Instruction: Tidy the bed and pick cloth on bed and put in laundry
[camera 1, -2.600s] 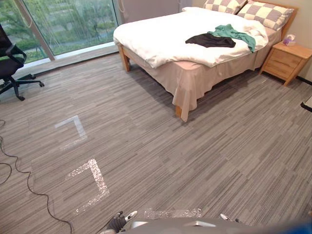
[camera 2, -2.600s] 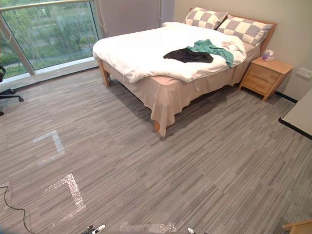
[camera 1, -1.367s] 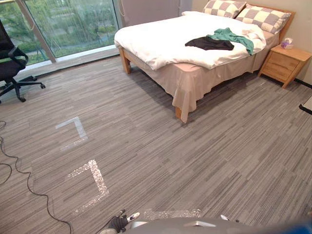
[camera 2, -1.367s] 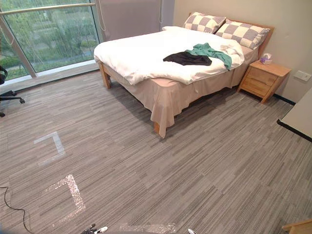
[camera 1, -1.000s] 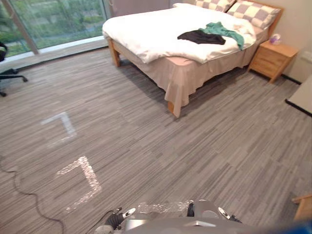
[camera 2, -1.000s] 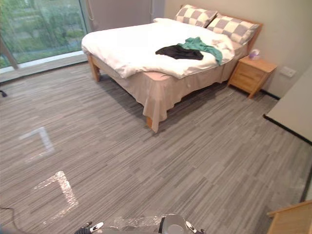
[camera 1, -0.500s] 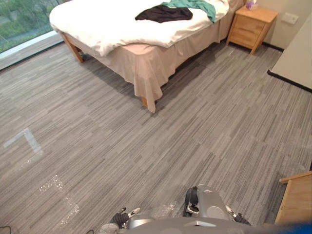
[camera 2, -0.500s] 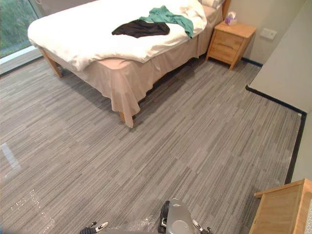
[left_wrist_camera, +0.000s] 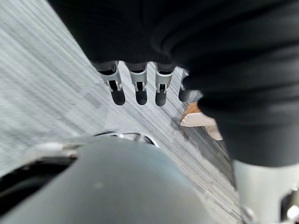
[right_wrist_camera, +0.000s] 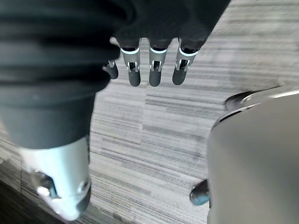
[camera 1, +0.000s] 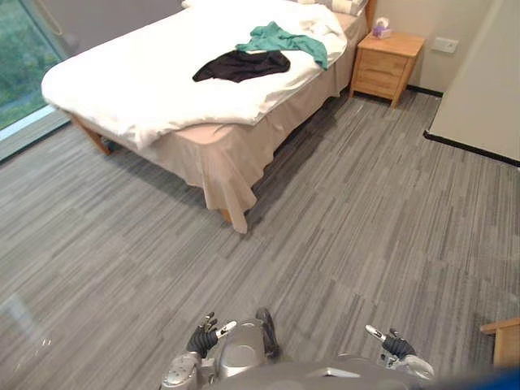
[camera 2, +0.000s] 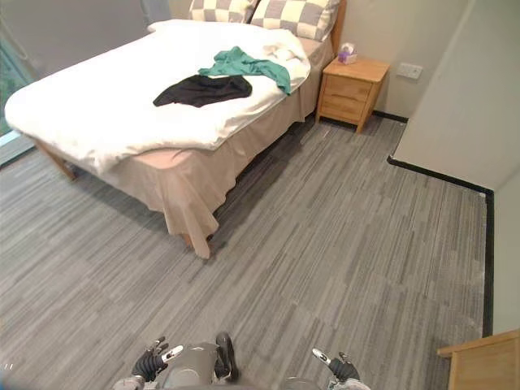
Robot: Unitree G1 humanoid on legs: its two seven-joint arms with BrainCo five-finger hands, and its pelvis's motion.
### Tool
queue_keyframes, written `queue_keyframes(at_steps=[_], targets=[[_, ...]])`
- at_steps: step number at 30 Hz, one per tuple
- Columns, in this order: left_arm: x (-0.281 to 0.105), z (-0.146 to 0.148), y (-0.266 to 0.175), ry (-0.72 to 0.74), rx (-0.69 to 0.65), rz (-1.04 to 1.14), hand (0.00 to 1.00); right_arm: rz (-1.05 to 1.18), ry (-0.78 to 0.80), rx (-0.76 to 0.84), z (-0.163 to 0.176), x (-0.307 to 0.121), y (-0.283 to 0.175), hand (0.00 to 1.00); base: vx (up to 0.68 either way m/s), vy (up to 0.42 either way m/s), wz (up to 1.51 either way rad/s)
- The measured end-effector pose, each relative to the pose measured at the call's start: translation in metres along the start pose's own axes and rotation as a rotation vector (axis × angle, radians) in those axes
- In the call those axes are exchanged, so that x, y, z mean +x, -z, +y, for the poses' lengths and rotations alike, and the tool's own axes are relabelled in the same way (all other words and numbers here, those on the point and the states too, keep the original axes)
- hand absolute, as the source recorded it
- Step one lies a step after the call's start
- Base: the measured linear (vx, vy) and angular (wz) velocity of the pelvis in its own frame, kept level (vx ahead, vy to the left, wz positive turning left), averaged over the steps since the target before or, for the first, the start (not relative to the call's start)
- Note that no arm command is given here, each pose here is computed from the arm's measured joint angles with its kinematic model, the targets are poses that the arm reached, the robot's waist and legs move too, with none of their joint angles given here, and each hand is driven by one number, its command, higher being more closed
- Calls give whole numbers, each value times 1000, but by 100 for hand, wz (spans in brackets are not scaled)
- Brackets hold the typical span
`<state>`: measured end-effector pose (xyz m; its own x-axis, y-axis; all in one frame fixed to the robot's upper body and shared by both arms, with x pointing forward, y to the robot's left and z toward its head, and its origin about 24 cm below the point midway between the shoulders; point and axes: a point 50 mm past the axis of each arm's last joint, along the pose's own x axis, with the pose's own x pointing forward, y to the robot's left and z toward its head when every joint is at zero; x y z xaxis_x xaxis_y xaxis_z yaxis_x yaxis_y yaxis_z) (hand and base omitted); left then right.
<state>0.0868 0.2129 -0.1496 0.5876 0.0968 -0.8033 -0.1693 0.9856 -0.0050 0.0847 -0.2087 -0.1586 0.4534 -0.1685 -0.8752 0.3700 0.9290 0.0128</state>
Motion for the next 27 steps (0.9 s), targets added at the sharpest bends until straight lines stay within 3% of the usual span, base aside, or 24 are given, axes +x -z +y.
queue_keyframes(at_steps=[4,12,17,22,27], targets=[[3,6,0,-42,32,40,0,17,6,2,4,0,5,0,454,338,1],[8,4,-7,16,132,74,0,34,58,22,-4,-4,18,0,357,147,61],[11,-2,-10,37,113,70,0,28,75,123,-7,-9,27,0,377,-94,93],[9,-4,-11,32,77,44,0,3,40,101,-3,-9,23,0,448,-272,38],[12,-44,-14,95,-40,0,0,-46,40,-17,-13,-5,2,0,486,-342,39]])
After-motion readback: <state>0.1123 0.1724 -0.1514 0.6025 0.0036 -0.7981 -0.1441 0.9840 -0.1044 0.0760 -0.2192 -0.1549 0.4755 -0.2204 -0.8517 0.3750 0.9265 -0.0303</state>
